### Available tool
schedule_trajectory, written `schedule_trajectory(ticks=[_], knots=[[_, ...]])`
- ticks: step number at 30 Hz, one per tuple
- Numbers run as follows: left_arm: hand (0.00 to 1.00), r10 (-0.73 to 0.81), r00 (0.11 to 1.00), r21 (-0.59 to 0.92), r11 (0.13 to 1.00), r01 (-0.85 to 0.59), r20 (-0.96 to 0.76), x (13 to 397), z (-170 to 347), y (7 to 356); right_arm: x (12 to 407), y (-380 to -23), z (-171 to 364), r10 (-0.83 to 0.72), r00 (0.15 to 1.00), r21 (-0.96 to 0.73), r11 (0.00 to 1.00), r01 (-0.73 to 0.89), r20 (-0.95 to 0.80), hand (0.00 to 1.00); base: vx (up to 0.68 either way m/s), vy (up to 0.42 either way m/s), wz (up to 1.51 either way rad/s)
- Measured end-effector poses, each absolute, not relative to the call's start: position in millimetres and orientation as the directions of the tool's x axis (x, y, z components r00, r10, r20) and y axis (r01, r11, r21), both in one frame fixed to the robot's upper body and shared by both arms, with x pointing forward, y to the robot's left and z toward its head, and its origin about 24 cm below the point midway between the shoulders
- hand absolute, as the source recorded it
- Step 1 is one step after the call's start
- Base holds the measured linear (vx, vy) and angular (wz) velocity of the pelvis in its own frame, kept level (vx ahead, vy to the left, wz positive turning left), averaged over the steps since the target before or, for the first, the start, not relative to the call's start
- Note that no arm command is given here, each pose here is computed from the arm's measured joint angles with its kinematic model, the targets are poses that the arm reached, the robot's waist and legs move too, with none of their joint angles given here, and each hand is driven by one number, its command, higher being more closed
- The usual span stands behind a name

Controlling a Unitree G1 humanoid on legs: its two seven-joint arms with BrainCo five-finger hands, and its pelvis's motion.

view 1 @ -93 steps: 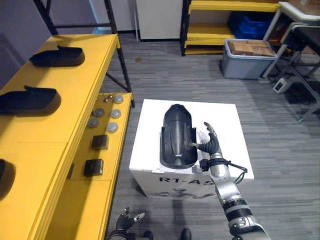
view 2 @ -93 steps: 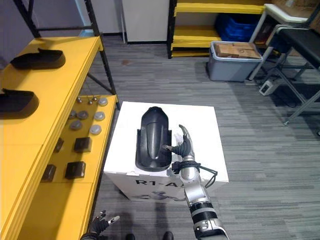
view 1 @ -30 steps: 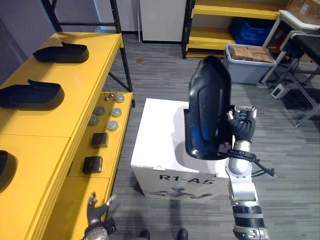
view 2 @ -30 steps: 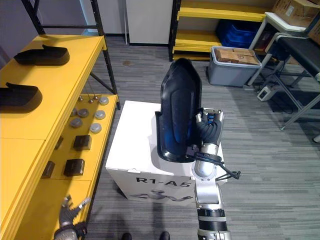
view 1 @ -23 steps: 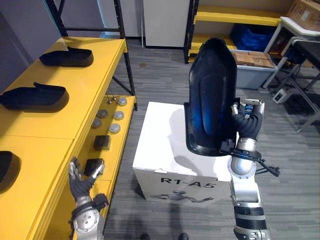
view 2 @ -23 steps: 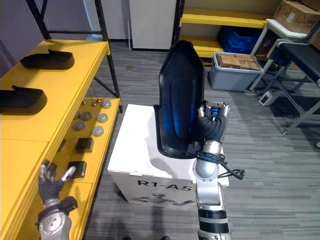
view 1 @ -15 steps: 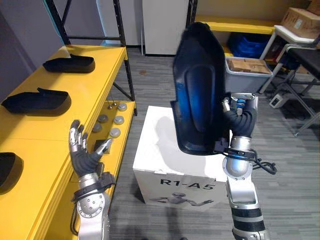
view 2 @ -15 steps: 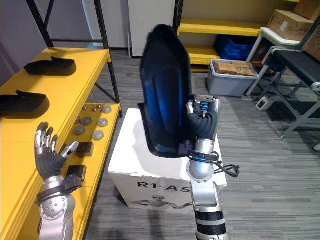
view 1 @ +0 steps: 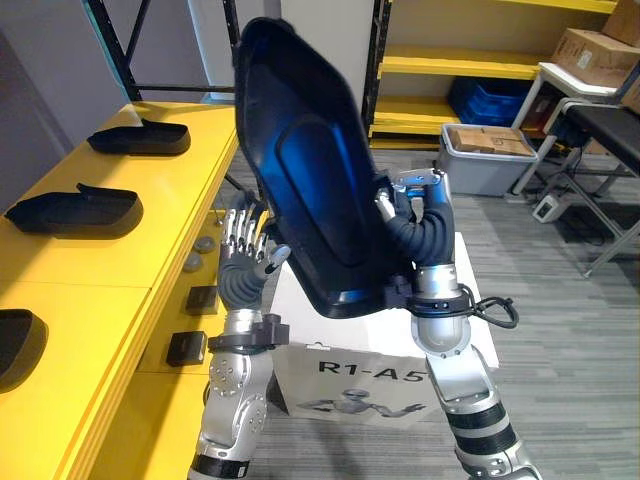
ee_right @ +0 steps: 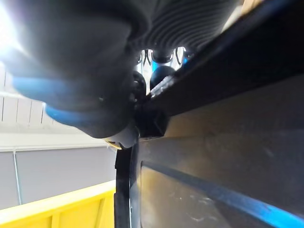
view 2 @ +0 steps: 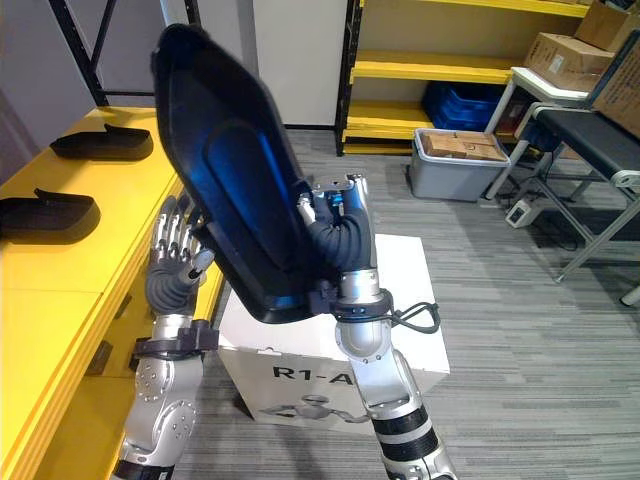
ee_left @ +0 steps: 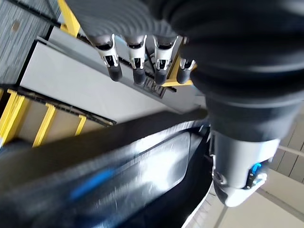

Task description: Walk over and take plastic housings, then place them on the shelf

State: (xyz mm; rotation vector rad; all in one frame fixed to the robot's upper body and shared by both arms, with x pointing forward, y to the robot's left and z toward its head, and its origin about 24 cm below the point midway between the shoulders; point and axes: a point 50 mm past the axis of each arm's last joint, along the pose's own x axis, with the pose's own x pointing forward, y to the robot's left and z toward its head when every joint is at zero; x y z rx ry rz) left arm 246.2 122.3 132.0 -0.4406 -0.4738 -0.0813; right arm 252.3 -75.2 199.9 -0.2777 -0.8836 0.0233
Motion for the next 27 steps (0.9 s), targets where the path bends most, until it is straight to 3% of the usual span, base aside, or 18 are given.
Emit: schedule_trajectory(ticks=[3,4,11,12,21,27], knots=[[0.0,-0.01,0.898,-0.422,0.88,0.217,0.44,247.7,129.1,113.4,249.5,-65.6,200.7,0.173,0.624,-0.265,0.963,0.057,0.762,1.0,0.0,0.0,0.0],[1.0,-0.013,0.9,-0.433,0.873,0.222,0.436,247.8,128.6,112.9,249.6,-64.5,202.4,0.18,0.617,-0.27,0.961,0.054,0.766,1.0,0.0,0.0,0.0],[1.0,-0.04,0.908,-0.473,0.843,0.255,0.417,247.7,126.0,109.9,250.2,-60.1,201.8,0.207,0.615,-0.288,0.957,0.034,0.761,1.0,0.0,0.0,0.0],[1.0,-0.039,0.911,-0.479,0.841,0.252,0.411,248.1,125.0,110.1,250.6,-59.9,201.0,0.21,0.617,-0.291,0.956,0.033,0.758,0.0,0.0,0.0,0.0],[1.0,-0.005,0.942,-0.506,0.842,0.186,0.337,252.5,114.2,113.7,248.5,-55.6,195.9,0.263,0.601,-0.319,0.948,-0.015,0.754,0.0,0.0,0.0,0.0],[1.0,-0.016,0.933,-0.402,0.9,0.171,0.361,252.4,115.9,114.6,254.1,-72.0,197.1,0.263,0.619,-0.313,0.949,-0.029,0.74,0.0,0.0,0.0,0.0]])
